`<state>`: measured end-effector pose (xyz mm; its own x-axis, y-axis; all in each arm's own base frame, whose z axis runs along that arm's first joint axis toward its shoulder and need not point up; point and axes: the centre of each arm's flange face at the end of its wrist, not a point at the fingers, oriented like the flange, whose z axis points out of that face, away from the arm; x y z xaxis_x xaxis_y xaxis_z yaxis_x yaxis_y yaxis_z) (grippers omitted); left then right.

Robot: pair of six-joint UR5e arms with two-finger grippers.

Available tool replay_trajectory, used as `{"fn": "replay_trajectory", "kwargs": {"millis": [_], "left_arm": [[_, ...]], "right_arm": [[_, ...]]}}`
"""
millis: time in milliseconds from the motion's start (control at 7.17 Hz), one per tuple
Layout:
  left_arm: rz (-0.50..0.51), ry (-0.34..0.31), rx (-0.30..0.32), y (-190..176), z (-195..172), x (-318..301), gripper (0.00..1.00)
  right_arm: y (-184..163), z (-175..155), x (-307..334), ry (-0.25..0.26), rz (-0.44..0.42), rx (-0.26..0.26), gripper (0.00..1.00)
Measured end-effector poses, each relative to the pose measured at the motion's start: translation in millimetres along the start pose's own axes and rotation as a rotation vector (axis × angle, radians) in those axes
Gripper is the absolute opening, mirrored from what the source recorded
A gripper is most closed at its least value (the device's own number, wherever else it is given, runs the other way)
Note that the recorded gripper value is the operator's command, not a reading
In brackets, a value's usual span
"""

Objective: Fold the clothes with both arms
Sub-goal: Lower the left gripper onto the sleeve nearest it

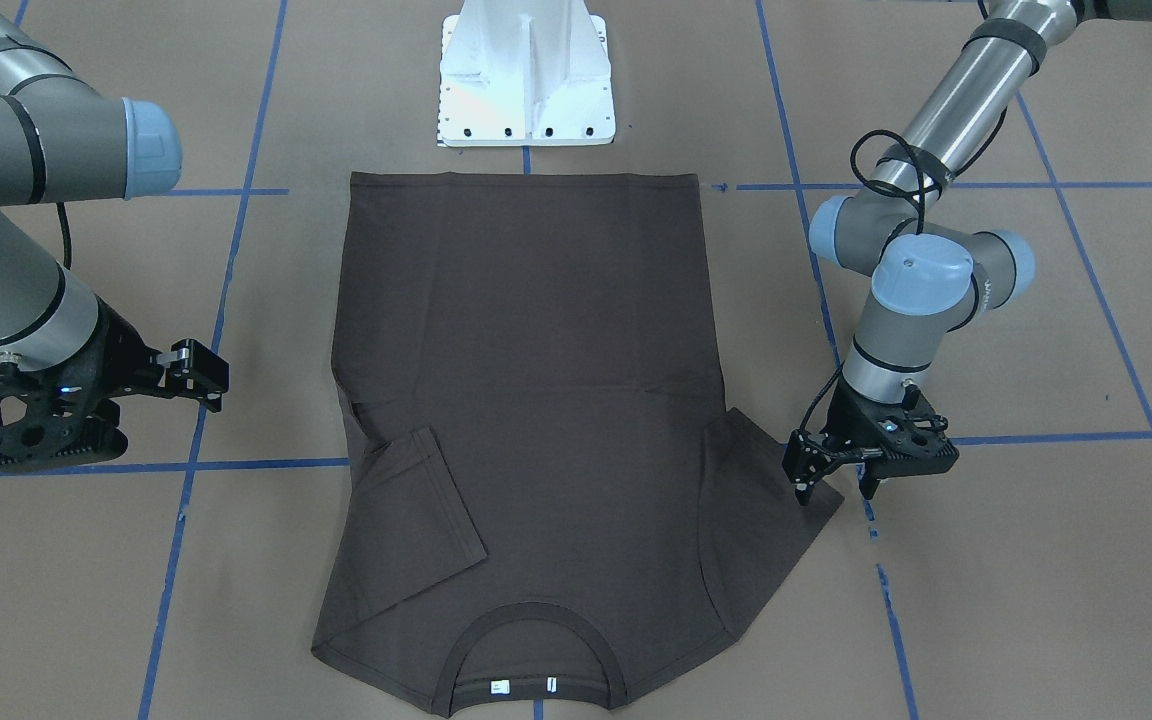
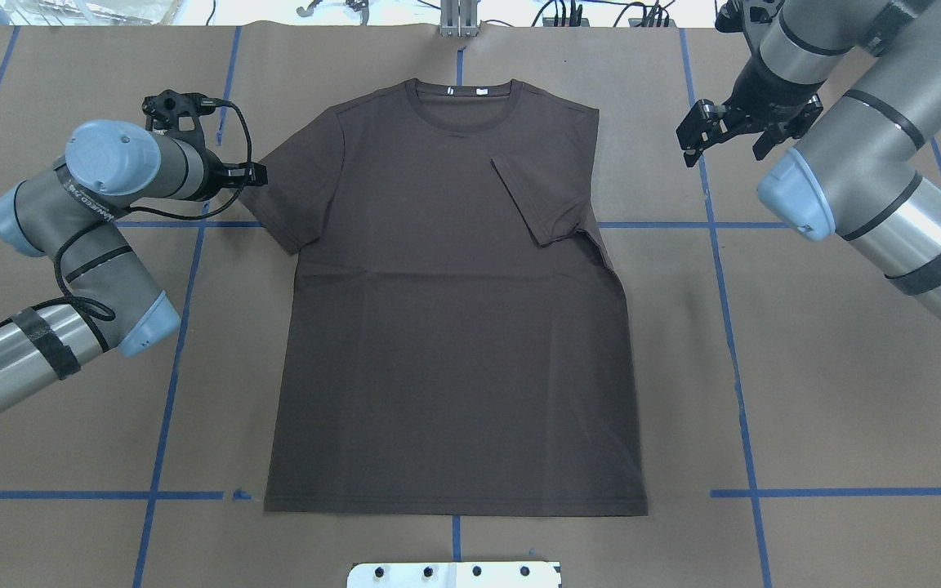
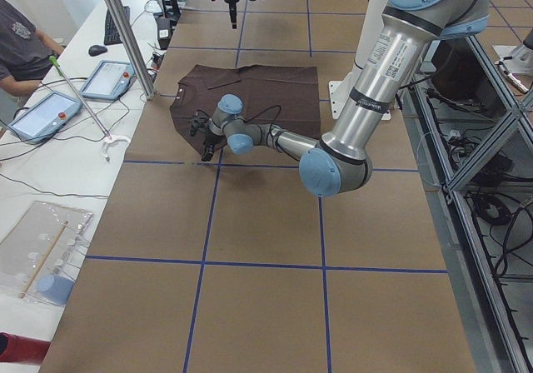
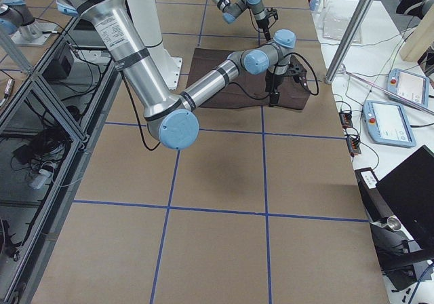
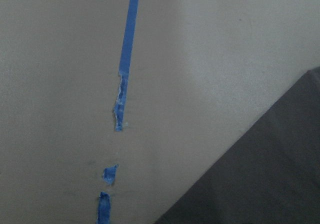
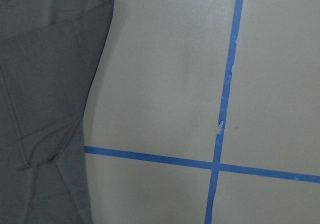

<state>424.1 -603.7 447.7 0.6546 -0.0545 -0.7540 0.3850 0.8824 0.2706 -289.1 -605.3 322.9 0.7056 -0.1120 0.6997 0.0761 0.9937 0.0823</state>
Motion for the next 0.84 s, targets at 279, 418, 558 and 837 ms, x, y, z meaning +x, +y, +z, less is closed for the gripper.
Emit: {"fn": "replay_trajectory", "kwargs": {"millis": [279,418,558,837], "left_arm": [[0.001,-0.004,-0.002,0.8,2.0,-1.7,0.73],[0.001,-0.005,-0.002,0.7,2.7,-1.5,0.65],[0.001,-0.005,-0.003,0.5,2.9,-1.1,0.60],[0.002,-0.006,-0.003,0.1,3.0,-0.3,0.51]], "right_arm": [[-0.1,-1.2,-1.8,-0.003,0.003,0.002,1.00],[-0.2,-1.3,-2.0,-0.003,0.004,0.002,1.00],[-0.2,-1.6,-2.4,-0.004,0.004,0.002,1.00],[-0.2,-1.6,-2.5,-0.005,0.005,0.001,1.00]]}}
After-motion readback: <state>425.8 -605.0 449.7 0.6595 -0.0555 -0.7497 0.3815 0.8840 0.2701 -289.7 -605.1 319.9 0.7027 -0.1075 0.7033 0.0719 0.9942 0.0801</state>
